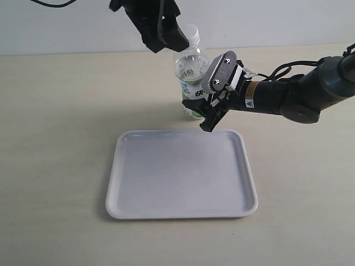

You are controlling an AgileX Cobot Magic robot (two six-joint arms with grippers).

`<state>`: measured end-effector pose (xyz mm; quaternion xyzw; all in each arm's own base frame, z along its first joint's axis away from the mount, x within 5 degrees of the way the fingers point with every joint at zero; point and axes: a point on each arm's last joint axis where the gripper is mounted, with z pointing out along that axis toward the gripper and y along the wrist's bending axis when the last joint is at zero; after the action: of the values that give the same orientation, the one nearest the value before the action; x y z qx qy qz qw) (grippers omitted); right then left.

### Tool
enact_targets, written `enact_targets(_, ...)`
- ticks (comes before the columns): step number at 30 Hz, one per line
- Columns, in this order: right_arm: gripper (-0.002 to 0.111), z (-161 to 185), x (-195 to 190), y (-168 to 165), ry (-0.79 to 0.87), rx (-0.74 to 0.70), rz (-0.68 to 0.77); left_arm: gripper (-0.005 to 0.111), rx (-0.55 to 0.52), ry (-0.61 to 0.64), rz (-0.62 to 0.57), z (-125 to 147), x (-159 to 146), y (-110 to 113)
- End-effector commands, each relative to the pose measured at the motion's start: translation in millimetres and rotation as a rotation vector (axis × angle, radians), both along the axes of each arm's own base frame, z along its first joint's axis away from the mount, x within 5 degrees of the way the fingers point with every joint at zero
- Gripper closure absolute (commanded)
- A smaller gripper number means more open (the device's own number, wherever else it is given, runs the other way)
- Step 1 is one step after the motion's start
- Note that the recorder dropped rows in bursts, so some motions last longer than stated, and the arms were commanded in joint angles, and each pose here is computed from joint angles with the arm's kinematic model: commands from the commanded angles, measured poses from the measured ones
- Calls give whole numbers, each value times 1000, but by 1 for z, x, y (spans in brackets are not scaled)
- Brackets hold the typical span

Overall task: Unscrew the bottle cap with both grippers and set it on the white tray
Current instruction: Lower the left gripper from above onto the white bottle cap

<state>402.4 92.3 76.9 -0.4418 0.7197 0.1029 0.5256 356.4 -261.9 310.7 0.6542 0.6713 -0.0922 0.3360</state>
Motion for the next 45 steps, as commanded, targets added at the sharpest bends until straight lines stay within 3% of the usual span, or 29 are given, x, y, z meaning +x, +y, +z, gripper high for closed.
enact_targets(1,108,-24,-6,-10,106,-171,-21,39,12,-90,-21,1,-3,-15)
enact_targets(22,108,-25,-6,-11,115,-178,-28,40,42,-88,14,-8,1,-15)
enact_targets(30,108,-25,-6,-11,114,-179,-27,59,37,-73,34,-9,2,-16)
enact_targets(45,108,-25,-6,-11,114,-180,-25,60,26,-88,39,-9,4,-17)
